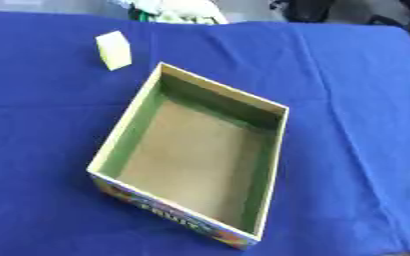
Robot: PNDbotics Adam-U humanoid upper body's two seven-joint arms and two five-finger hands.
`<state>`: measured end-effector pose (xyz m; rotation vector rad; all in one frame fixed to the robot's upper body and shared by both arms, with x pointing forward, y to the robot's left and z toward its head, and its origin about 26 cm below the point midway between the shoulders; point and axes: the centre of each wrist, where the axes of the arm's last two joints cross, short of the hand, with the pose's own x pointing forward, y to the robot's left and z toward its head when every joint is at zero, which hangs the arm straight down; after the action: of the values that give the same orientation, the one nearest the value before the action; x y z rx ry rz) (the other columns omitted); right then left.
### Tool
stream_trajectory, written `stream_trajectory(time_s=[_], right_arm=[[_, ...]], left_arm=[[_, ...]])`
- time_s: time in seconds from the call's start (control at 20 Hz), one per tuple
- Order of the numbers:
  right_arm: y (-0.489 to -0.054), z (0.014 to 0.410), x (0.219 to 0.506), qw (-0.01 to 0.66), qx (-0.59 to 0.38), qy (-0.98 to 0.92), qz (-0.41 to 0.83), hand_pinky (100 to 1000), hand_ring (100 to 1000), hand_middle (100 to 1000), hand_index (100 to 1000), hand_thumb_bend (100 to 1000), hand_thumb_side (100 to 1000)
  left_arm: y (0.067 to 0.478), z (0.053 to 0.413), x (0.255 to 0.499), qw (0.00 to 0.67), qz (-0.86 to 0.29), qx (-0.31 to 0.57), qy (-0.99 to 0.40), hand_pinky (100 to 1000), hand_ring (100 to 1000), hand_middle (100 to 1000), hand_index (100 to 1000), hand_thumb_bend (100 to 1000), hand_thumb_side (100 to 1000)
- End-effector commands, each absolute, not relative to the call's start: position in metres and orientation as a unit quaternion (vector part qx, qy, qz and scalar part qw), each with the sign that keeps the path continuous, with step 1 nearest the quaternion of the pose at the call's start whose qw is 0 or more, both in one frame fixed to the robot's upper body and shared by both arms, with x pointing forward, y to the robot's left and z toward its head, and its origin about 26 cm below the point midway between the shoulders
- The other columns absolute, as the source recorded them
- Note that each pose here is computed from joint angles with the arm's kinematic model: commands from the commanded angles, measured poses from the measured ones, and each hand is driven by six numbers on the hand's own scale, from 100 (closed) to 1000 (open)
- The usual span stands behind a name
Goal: Pick up objects on the table and place them in the box.
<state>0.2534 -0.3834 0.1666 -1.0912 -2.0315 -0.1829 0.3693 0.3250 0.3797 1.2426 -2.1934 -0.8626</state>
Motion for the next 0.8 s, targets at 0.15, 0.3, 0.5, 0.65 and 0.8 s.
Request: stream_trajectory(time_s=[0.15, 0.3, 0.5, 0.65, 0.8], right_arm=[[-0.385, 0.178, 0.251, 0.386, -0.440, -0.809, -0.051, 585, 657, 582, 800, 100, 1000], [-0.385, 0.179, 0.251, 0.386, -0.439, -0.810, -0.049, 585, 656, 581, 800, 100, 1000], [-0.384, 0.179, 0.252, 0.386, -0.436, -0.812, -0.046, 585, 656, 581, 800, 100, 1000], [-0.384, 0.180, 0.252, 0.386, -0.434, -0.813, -0.045, 584, 655, 580, 799, 100, 1000], [-0.384, 0.180, 0.252, 0.387, -0.433, -0.813, -0.045, 584, 655, 580, 799, 100, 1000]], left_arm=[[0.321, 0.390, 0.407, 0.263, -0.427, 0.477, -0.722, 794, 867, 904, 854, 420, 907], [0.311, 0.391, 0.429, 0.279, -0.465, 0.474, -0.694, 798, 873, 911, 906, 494, 885], [0.298, 0.388, 0.452, 0.294, -0.499, 0.474, -0.663, 801, 883, 920, 887, 522, 911], [0.290, 0.382, 0.462, 0.297, -0.521, 0.480, -0.639, 805, 889, 929, 900, 539, 917], [0.289, 0.380, 0.466, 0.295, -0.528, 0.485, -0.631, 805, 889, 929, 900, 539, 917]])
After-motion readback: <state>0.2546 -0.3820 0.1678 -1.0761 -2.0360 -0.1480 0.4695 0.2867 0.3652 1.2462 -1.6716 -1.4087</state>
